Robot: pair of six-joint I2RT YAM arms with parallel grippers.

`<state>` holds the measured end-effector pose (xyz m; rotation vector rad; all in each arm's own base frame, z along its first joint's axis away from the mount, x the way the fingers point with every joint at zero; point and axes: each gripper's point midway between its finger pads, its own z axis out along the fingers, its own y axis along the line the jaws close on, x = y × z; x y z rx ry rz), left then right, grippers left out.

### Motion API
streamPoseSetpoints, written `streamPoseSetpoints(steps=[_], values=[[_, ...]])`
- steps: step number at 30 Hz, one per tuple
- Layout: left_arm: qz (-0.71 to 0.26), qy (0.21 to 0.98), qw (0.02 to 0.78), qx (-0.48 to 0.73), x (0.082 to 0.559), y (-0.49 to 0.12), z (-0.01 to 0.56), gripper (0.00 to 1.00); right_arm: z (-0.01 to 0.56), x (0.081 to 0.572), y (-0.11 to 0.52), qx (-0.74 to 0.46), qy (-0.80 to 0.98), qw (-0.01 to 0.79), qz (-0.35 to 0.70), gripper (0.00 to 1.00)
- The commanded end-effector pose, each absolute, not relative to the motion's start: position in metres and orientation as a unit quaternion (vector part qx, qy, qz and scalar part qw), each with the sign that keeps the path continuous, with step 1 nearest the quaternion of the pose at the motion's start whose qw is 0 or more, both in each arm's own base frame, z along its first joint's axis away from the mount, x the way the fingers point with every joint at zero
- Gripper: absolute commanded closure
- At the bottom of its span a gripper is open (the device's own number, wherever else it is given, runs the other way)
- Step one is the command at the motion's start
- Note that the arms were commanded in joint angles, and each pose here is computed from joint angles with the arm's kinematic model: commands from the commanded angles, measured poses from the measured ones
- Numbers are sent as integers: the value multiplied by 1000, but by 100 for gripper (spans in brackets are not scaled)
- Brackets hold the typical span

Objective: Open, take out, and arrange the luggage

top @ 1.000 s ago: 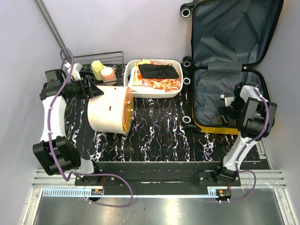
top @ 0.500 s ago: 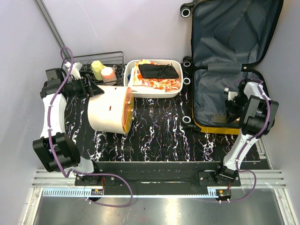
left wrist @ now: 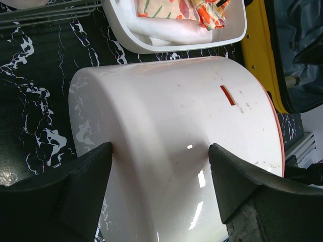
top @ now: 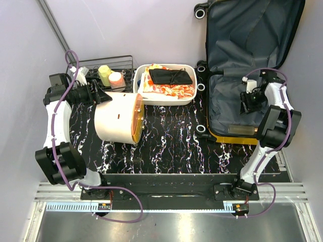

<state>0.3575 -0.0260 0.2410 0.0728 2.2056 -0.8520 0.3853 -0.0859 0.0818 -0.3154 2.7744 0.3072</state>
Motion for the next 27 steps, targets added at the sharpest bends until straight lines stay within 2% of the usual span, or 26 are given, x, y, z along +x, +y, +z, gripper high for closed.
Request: streamPoseSetpoints(steps=[1,4,7,10,16,20,21,23,24,25,27], values=[[-329,897,294,19,336,-31,196,21,100,384,-91,-200,959,180,88,36],[-332,898,288,15,333,-32,193,21,95,345,-82,-275,945,138,110,21],[-332,898,287,16,334,-32,192,21,89,313,-75,-341,924,110,130,15],[-333,898,286,14,336,-32,191,21,72,306,-78,-372,915,94,127,11],[-332,898,287,14,339,-31,193,21,33,338,-92,-403,906,115,65,13],[-328,900,287,16,341,-28,194,21,20,367,-94,-408,901,147,22,27],[-326,901,287,17,342,-28,194,21,19,369,-94,-405,902,150,19,36],[-325,901,287,14,342,-27,193,21,23,372,-92,-405,900,159,18,46],[-325,901,288,14,342,-26,194,21,26,373,-92,-404,900,164,16,59],[-324,901,288,15,342,-26,194,21,34,375,-92,-405,898,172,11,64],[-324,901,289,15,343,-26,194,21,47,380,-93,-407,894,187,2,81]])
